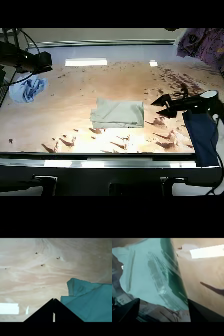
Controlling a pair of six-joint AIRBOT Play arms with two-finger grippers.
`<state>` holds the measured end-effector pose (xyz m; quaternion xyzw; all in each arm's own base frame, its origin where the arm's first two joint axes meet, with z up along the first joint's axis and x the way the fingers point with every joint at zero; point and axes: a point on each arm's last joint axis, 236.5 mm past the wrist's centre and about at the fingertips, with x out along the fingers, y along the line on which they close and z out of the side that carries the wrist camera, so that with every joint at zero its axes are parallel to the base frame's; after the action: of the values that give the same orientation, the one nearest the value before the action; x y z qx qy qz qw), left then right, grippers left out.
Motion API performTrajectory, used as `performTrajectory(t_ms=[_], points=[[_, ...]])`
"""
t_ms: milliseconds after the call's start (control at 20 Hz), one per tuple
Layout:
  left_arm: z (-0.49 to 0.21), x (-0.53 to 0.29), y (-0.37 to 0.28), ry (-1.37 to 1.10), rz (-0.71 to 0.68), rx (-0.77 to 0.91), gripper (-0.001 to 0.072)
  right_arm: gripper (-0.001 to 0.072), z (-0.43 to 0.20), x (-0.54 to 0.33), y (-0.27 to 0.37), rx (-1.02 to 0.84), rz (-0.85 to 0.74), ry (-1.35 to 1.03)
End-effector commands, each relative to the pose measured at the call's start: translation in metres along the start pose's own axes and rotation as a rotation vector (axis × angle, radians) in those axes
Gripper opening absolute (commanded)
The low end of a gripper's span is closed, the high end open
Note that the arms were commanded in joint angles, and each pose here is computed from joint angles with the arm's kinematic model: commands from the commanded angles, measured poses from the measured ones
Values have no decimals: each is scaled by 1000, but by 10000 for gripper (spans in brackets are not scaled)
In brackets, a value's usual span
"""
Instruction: Fold the clothes and pants, and hang the long-sleeved shirts on hangers.
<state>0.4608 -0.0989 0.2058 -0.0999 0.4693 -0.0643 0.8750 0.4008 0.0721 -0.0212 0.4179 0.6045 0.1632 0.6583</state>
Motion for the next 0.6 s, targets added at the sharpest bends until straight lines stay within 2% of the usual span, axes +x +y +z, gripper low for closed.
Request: performTrajectory(t_ms=[0,200,250,400,450,500,550], points=[[0,0,0,0,0,1,16,678,-13,53,-7,-8,50,68],[0,0,0,0,0,1,17,647,-7,90,-7,-10,35,43],[0,0,0,0,0,1,16,573,-1,92,-7,-13,25,15],[0,0,0,0,0,1,17,561,6,92,-9,25,17,-14],[0,0,0,0,0,1,17,534,3,92,-9,24,17,-1],[0,0,0,0,0,1,17,422,-1,92,-7,24,22,16],[0,0,0,0,0,1,17,264,-6,92,-5,22,29,34]])
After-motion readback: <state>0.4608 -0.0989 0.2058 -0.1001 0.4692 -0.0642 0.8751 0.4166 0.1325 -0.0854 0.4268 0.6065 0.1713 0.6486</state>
